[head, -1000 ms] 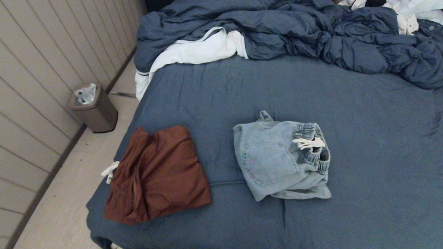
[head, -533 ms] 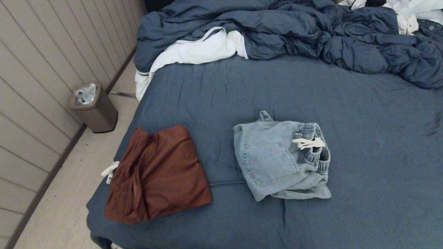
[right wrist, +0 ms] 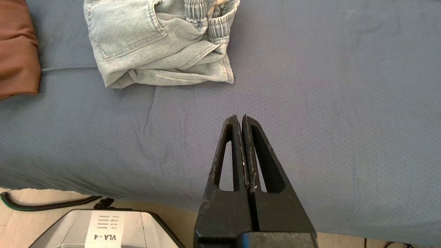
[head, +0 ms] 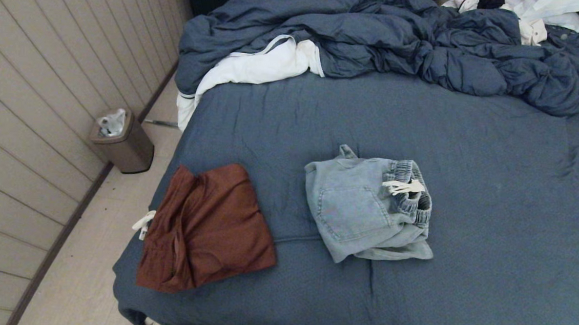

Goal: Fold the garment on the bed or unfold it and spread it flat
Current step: Unford the brown shorts

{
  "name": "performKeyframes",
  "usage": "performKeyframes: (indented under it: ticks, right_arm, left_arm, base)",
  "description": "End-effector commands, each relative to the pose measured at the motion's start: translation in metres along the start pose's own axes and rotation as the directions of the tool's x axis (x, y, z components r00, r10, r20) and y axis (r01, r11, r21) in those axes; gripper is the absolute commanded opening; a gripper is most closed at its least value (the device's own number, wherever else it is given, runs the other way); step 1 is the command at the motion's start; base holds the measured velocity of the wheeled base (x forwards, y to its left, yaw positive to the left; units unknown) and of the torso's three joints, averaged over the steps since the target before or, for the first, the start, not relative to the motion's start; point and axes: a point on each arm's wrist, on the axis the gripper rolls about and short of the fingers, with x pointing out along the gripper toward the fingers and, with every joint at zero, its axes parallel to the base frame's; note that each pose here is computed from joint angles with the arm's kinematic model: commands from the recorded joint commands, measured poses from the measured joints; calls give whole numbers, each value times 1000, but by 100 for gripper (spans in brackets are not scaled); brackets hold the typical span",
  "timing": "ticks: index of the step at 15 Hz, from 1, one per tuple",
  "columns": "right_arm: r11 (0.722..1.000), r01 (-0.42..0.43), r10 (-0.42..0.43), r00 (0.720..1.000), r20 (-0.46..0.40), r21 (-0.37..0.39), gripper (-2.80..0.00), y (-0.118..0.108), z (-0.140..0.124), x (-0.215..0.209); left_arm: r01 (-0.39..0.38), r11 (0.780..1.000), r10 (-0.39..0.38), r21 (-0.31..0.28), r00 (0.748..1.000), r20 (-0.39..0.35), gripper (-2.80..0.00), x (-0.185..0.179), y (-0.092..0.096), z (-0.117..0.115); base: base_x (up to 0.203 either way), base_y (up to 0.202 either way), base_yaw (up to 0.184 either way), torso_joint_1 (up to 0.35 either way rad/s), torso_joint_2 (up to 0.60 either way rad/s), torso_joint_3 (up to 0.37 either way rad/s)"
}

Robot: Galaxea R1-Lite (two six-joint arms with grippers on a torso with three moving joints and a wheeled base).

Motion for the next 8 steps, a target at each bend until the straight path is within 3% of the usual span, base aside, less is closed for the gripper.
performKeyframes:
  ticks: [1, 8]
  right_arm:
    - [1000, -1, 1, 1000, -4, 0, -280, 0, 0, 0]
    - [1000, -1, 1, 1000, -3, 1, -280, 0, 0, 0]
  left_arm:
    - [0, 1000, 0, 0, 1000, -1, -280, 0, 0, 0]
    - [0, 1000, 0, 0, 1000, -1, -280, 0, 0, 0]
  base:
    - [0, 0, 0, 0, 0, 0]
    - [0, 0, 0, 0, 0, 0]
